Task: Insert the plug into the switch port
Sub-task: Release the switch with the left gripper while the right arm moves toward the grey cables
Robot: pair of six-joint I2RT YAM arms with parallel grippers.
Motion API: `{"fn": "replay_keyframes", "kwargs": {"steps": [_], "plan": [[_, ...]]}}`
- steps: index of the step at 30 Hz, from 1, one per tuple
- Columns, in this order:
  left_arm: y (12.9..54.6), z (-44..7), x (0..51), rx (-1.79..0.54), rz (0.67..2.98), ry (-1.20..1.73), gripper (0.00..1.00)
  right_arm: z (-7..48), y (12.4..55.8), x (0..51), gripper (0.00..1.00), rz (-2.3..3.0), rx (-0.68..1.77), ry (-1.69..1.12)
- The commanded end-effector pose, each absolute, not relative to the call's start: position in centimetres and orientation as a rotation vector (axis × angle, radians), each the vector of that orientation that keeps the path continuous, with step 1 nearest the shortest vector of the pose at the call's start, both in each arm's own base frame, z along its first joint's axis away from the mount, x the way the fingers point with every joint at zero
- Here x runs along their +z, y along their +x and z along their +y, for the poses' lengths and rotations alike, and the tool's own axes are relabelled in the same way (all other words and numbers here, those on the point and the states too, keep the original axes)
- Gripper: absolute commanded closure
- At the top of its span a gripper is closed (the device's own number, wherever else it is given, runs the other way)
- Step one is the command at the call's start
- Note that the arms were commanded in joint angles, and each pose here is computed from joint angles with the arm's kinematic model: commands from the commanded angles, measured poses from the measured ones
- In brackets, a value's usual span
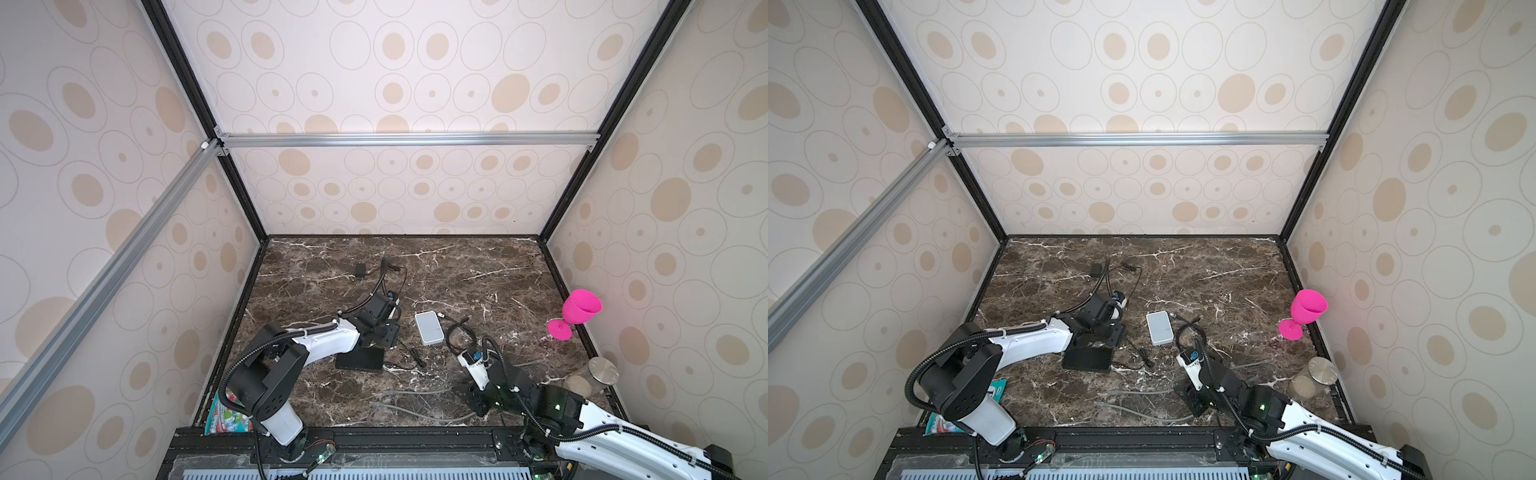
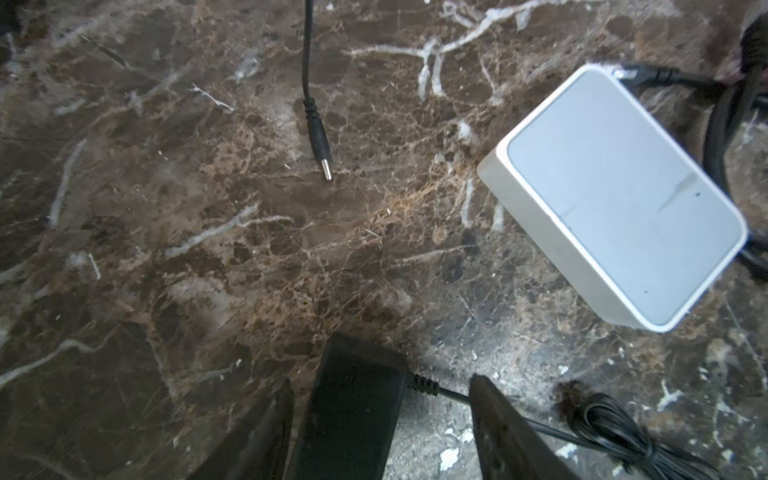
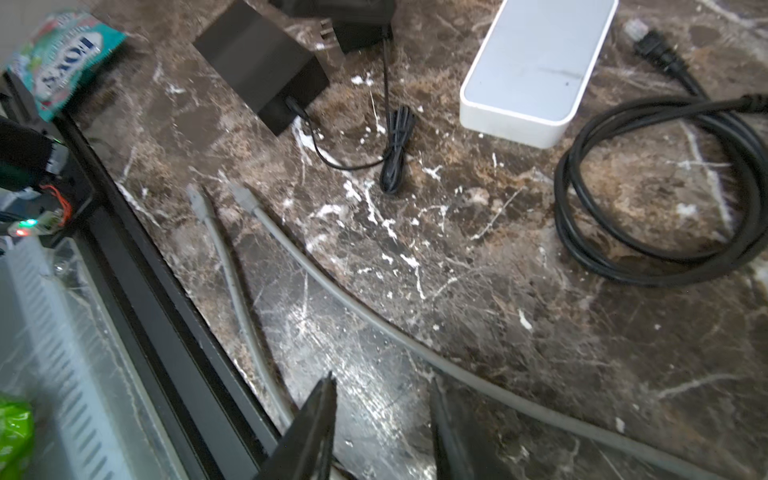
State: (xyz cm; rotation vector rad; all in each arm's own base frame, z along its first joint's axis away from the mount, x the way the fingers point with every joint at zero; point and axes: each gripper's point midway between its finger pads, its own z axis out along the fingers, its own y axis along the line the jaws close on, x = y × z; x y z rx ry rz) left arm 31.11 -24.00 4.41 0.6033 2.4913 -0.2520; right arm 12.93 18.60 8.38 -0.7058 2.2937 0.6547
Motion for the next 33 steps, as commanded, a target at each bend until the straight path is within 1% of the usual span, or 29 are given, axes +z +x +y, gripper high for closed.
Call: {"fn": "replay_keyframes", "kwargs": {"steps": [1, 7, 9, 10, 12, 13, 16, 20, 27, 31, 33], "plan": [[31.2, -23.5, 4.5, -0.206, 2.517, 0.657, 0.34, 19.1, 12.7, 8.2, 0.6, 2.294, 0.699, -0.705], [31.3, -22.6, 4.2, -0.195, 2.548, 0.65, 0.34, 19.5, 12.5, 7.6, 0.58, 2.325, 0.697, -0.734], [31.3, -22.9, 3.7, -0.218, 2.561, 0.652, 0.36, 19.6, 12.3, 7.5, 0.58, 2.335, 0.699, -0.753], [31.3, -22.9, 3.5, -0.224, 2.568, 0.653, 0.38, 19.7, 12.3, 7.5, 0.58, 2.337, 0.702, -0.757], [31.4, -22.9, 2.8, -0.231, 2.583, 0.652, 0.49, 19.7, 12.2, 7.4, 0.59, 2.342, 0.701, -0.762], [31.4, -22.8, 2.6, -0.236, 2.589, 0.644, 0.52, 19.8, 12.2, 7.5, 0.59, 2.34, 0.703, -0.762], [31.9, -22.6, 2.3, -0.264, 2.586, 0.605, 0.57, 19.8, 12.2, 7.4, 0.6, 2.339, 0.707, -0.761], [33.3, -21.3, 3.1, -0.262, 2.557, 0.507, 0.61, 19.7, 12.2, 7.5, 0.61, 2.335, 0.708, -0.752], [36.8, -16.5, 5.0, -0.177, 2.459, 0.25, 0.61, 20.0, 12.1, 7.2, 0.62, 2.345, 0.71, -0.77], [37.9, -14.4, 5.3, -0.163, 2.429, 0.153, 0.61, 20.3, 11.9, 7.0, 0.62, 2.35, 0.71, -0.796], [38.3, -13.3, 5.1, -0.132, 2.43, 0.117, 0.61, 20.4, 11.8, 6.8, 0.65, 2.357, 0.707, -0.807]]}}
